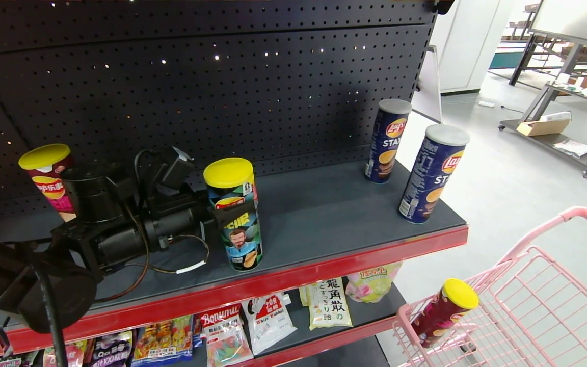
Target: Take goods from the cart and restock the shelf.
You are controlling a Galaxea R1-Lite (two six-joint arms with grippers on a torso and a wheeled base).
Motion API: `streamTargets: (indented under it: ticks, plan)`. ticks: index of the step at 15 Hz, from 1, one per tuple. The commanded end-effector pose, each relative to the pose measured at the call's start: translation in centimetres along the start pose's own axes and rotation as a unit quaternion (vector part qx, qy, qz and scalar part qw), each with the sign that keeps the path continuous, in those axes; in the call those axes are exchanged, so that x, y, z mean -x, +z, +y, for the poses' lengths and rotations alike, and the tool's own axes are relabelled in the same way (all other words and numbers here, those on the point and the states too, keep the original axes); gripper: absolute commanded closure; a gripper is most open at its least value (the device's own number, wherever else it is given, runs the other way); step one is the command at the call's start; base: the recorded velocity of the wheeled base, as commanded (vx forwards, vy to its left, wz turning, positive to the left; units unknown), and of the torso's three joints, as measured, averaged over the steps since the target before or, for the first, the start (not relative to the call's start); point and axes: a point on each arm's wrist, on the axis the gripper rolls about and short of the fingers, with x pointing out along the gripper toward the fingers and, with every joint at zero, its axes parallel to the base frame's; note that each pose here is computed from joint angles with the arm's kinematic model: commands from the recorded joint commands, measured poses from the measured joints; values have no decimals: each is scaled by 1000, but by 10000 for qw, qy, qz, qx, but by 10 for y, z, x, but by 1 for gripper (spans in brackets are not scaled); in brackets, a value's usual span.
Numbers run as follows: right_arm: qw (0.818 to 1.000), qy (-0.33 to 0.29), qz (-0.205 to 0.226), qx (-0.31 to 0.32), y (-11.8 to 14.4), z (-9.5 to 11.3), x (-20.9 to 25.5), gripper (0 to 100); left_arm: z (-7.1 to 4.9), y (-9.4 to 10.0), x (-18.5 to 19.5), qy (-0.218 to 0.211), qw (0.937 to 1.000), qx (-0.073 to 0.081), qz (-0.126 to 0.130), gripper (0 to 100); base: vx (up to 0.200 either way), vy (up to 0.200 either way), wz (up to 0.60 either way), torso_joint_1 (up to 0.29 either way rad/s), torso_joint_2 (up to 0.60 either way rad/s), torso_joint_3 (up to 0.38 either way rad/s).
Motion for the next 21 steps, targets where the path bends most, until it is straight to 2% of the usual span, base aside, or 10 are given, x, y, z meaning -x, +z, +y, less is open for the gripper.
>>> streamTargets:
  ticks: [1, 8, 15, 21]
  plan:
    - [10000, 0, 5, 1, 0, 0, 0, 100, -2, -4, 3, -11, 9999, 55, 83, 100, 0, 0, 0, 0, 0, 0]
    - [10000, -2, -10, 1, 1, 0, 0, 100, -6, -6, 7, -12, 9999, 113, 103, 100, 0, 0, 0, 0, 0, 0]
    - [10000, -1, -2, 1, 0, 0, 0, 100, -10, 2, 14, -18, 9996, 287, -7, 100, 0, 0, 0, 0, 0, 0]
    - [10000, -10, -17, 1, 1, 0, 0, 100, -13, -6, 18, -20, 9993, 359, 142, 100, 0, 0, 0, 0, 0, 0]
